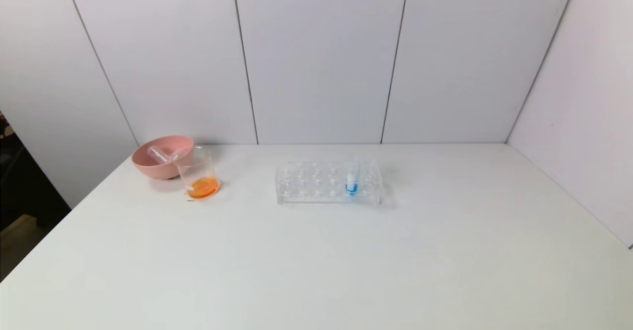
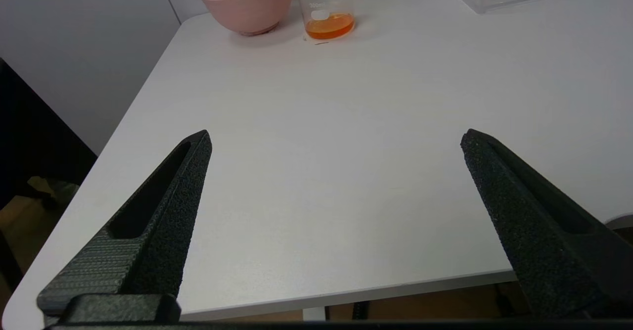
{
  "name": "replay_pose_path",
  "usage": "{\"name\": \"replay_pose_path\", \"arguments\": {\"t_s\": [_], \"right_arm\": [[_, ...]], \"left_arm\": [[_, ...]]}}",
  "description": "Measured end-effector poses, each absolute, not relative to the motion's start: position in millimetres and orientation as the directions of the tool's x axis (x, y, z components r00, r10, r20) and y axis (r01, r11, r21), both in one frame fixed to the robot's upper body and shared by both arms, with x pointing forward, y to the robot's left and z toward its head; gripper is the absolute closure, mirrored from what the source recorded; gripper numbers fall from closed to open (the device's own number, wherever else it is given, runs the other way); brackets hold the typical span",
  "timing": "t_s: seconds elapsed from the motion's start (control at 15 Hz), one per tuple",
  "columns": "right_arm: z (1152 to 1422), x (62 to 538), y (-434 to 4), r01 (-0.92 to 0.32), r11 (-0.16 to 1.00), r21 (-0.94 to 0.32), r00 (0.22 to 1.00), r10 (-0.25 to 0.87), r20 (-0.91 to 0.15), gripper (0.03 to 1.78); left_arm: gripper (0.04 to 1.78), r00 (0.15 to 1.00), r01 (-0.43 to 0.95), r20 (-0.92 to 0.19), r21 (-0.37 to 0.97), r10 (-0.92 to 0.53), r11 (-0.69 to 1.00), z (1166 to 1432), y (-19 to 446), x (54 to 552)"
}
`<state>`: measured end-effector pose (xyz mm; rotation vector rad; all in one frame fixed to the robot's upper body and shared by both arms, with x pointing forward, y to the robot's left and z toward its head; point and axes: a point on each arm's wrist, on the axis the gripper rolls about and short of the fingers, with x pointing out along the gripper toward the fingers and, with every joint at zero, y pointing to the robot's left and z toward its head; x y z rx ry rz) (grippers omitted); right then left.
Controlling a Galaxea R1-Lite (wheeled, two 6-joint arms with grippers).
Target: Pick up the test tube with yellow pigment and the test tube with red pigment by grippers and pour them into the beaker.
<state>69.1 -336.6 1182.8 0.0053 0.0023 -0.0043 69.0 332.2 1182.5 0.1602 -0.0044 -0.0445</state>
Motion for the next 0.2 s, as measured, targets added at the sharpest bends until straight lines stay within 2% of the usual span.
{"name": "replay_pose_path", "arguments": {"t_s": [0.2], "right_arm": [[1182.7,69.1,-336.6,0.005,1.000,0.006,1.000,-0.005,-0.003,0.11]], "left_arm": [[0.06,0.999,0.044,0.001,0.159,-0.045,0.986,1182.5,332.2,69.0]]}}
